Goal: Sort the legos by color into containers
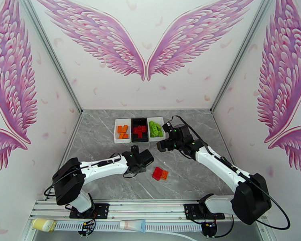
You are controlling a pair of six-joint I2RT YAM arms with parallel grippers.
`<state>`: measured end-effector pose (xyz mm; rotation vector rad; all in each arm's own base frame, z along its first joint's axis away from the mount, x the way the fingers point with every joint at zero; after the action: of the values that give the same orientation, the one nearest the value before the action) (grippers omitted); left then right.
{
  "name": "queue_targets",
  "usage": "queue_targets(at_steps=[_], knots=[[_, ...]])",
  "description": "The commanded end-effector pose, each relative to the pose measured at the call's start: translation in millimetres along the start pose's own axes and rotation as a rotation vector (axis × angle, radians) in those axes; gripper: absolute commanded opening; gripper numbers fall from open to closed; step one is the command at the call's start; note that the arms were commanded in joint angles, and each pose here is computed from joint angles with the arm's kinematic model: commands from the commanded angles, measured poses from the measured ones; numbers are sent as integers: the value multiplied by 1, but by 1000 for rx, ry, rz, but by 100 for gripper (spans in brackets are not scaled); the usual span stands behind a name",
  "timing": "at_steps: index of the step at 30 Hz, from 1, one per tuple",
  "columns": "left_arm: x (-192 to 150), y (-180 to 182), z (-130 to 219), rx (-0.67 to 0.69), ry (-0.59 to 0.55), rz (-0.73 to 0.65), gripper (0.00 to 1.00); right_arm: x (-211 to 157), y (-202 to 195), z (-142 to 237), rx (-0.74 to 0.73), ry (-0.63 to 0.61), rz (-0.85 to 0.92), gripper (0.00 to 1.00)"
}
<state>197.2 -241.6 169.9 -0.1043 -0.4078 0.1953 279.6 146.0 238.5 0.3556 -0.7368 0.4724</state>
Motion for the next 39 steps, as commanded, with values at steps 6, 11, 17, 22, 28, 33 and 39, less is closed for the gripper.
queue_targets(at_steps=[6, 11, 17, 22, 28, 33, 39], knots=[[88, 31, 19, -20, -88, 33, 28, 38, 10, -6, 55, -63, 94, 92], [135, 48, 0, -11, -62, 58, 28, 50, 20, -11, 71, -57, 169, 92], [199, 56, -22, -8, -51, 50, 29, 53, 25, -15, 56, -39, 172, 92], [241, 60, -40, -23, -54, 60, 29, 55, 27, -18, 43, -34, 157, 92], [277, 49, -54, -131, -60, -9, 29, 56, 24, -23, 17, -22, 148, 92], [289, 46, -65, -139, -55, -17, 30, 58, 23, -22, -5, -18, 138, 92], [293, 53, -76, -91, -32, 33, 33, 54, 22, -19, -14, -9, 138, 92]])
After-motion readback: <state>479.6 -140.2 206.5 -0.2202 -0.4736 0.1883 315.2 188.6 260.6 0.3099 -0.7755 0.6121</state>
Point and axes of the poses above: each hand's point on the last joint's axis, 136 mm out from that joint toward the fingers, its own z axis back along the fingers, its own y axis along the line the jaws close on, x = y × z, the point moved 10 cm from there along z, back along the fingers, and after that the axes turned 2 degrees about z, right-handed, at the moved point
